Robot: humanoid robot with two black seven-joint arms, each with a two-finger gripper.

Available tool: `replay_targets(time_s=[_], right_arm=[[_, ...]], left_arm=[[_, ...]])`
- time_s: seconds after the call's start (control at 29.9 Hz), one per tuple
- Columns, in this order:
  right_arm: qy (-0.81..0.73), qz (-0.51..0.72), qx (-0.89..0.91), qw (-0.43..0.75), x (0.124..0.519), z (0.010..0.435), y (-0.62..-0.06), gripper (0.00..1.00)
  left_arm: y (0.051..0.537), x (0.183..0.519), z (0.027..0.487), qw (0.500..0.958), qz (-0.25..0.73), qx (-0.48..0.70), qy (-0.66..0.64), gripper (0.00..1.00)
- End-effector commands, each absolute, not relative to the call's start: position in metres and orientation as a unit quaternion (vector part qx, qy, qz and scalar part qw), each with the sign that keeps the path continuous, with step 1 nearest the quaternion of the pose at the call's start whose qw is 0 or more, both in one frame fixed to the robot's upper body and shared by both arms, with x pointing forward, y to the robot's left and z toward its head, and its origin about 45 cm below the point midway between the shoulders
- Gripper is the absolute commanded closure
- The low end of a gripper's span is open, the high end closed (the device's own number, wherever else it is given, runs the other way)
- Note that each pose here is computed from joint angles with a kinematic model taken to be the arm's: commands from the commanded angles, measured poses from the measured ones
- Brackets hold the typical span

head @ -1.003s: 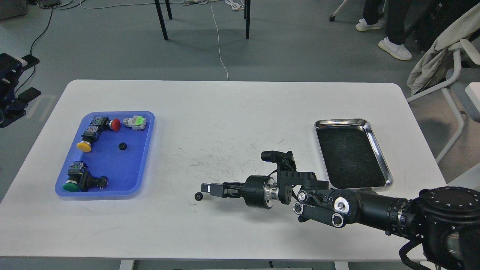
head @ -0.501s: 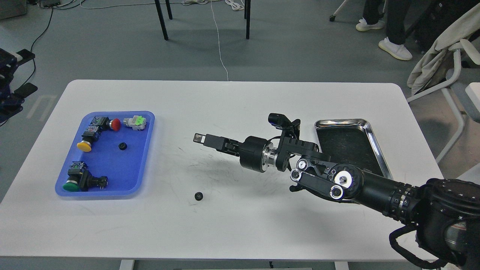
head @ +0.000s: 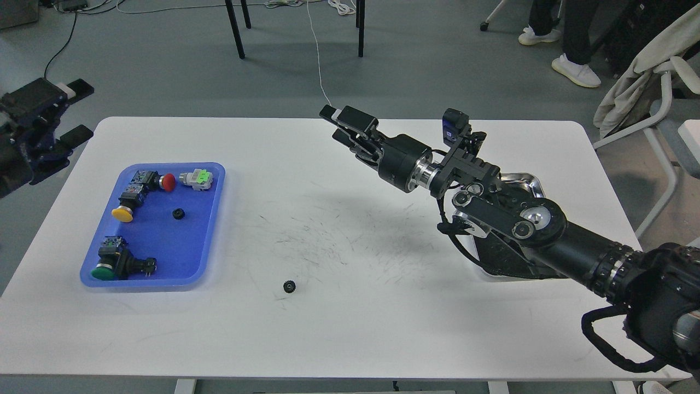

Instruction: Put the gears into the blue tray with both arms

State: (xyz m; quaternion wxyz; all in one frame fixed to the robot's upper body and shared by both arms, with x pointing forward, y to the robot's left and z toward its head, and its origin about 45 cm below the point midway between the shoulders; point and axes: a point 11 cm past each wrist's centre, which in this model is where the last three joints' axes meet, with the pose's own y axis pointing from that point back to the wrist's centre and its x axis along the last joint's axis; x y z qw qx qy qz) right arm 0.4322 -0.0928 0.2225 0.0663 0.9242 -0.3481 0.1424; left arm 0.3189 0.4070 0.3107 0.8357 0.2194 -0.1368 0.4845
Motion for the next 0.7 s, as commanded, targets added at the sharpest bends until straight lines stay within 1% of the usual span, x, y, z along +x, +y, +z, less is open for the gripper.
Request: replay_targets(time_s=[0.0, 0.07, 0.17, 0.27, 0.4, 0.5, 0.67], right_arm=[[-0.380, 0.129, 0.914, 0.057, 0.443, 0.229, -0.115, 0.28], [-0.401, 0.119, 0.907, 0.054, 0.450, 0.231, -0.126, 0.26], [-0.420, 0.109, 0.900, 0.052, 0.455, 0.232, -0.138, 0.26], [-0.433, 0.103, 0.894, 0.051, 0.458, 0.233, -0.150, 0.26], [-0.451, 0.099, 0.886, 0.044, 0.463, 0.239, -0.164, 0.26], [-0.469, 0.096, 0.877, 0.040, 0.467, 0.242, -0.176, 0.25], [-0.507, 0.079, 0.858, 0.032, 0.475, 0.244, -0.196, 0.24]], left_arm=[[0.389, 0.306, 0.300, 0.846, 0.447, 0.243, -0.162, 0.01], [0.377, 0.298, 0.291, 0.856, 0.423, 0.249, -0.161, 0.01], [0.372, 0.285, 0.275, 0.861, 0.382, 0.283, -0.182, 0.01], [0.350, 0.275, 0.260, 0.877, 0.342, 0.282, -0.186, 0.01], [0.337, 0.266, 0.243, 0.882, 0.298, 0.298, -0.210, 0.01], [0.320, 0.252, 0.219, 0.891, 0.258, 0.303, -0.219, 0.01], [0.292, 0.238, 0.195, 0.906, 0.208, 0.293, -0.225, 0.01]])
